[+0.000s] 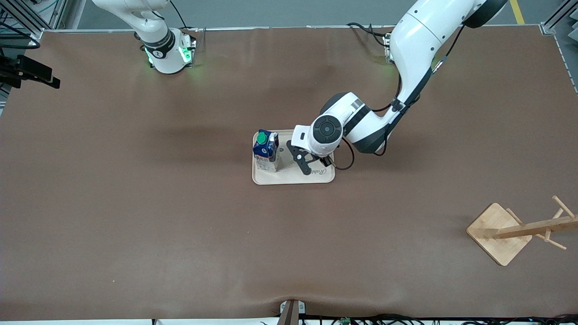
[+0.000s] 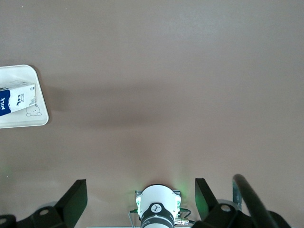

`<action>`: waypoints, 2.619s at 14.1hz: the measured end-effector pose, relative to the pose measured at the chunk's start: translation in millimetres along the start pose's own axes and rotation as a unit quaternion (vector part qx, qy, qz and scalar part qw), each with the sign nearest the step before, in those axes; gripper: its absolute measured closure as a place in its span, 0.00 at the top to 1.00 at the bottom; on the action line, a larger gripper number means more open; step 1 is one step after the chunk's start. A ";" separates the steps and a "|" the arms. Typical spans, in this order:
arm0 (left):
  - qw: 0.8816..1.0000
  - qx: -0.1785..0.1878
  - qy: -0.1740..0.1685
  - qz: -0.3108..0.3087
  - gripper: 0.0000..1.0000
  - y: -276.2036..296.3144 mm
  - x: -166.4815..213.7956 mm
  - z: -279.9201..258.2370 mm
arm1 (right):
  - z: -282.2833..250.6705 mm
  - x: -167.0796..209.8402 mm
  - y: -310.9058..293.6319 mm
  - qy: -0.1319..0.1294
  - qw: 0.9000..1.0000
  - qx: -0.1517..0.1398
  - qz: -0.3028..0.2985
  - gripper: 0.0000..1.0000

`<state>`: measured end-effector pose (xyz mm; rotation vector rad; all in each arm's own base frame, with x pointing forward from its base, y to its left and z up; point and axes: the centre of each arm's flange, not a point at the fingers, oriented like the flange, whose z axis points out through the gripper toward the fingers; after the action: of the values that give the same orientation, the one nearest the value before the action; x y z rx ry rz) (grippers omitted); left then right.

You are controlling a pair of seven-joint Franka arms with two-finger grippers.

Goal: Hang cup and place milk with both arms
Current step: 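Close the left gripper on the mug rim and lift it, then carry the mug with the left gripper toward the wooden stand, then hold the mug above the stand while the right gripper reaches the milk carton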

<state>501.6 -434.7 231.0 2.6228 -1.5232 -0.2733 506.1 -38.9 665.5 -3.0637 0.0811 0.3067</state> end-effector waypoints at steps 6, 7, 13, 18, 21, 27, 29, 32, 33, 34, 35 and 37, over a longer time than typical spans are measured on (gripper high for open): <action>1.000 0.012 0.014 -0.009 0.07 -15.9 -3.0 -20.2 | 0.9 1.3 18.9 0.000 1.000 0.004 0.020 1.00; 1.000 0.017 0.019 -0.017 0.07 -24.0 -6.9 -33.7 | 0.9 1.3 18.7 0.000 1.000 0.004 0.019 1.00; 0.993 0.047 0.018 -0.111 0.07 -107.8 -80.2 -145.7 | 8.6 8.4 14.7 -0.009 1.000 0.003 0.015 1.00; 0.980 0.048 0.010 -0.194 0.07 -195.3 -175.1 -227.0 | 26.4 24.8 4.3 -0.029 1.000 0.000 0.005 1.00; 0.982 0.045 0.007 -0.186 0.07 -230.6 -224.5 -256.7 | 50.8 44.0 -8.9 -0.055 0.998 -0.003 -0.007 1.00; 0.989 0.053 0.008 -0.137 0.07 -271.6 -313.9 -293.1 | 124.1 99.2 -68.2 -0.087 0.996 -0.021 -0.013 1.00; 0.991 0.054 0.008 -0.120 0.07 -284.5 -340.8 -298.1 | 147.3 104.3 -127.0 -0.072 0.997 -0.021 0.011 1.00; 0.994 0.052 0.010 -0.099 0.07 -309.8 -391.1 -298.9 | 177.0 86.1 -244.4 -0.053 0.996 -0.003 0.073 1.00; 0.994 0.052 0.012 -0.094 0.07 -317.1 -406.6 -299.2 | 181.6 77.0 -273.0 -0.051 0.995 0.003 0.090 1.00; 0.994 0.056 0.015 -0.091 0.07 -323.0 -418.9 -301.2 | 184.7 69.6 -295.0 -0.047 0.994 0.009 0.101 1.00; 0.994 0.062 0.019 -0.087 0.07 -327.3 -427.5 -304.8 | 187.7 64.7 -312.5 -0.041 0.993 0.015 0.107 1.00; 0.994 0.077 0.027 -0.075 0.07 -334.2 -438.2 -311.4 | 195.8 63.3 -339.3 -0.028 0.992 0.041 0.112 1.00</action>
<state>636.6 109.4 524.8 2.8427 -1.3849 -0.0975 549.4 309.4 480.3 -2.9631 0.4264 0.3914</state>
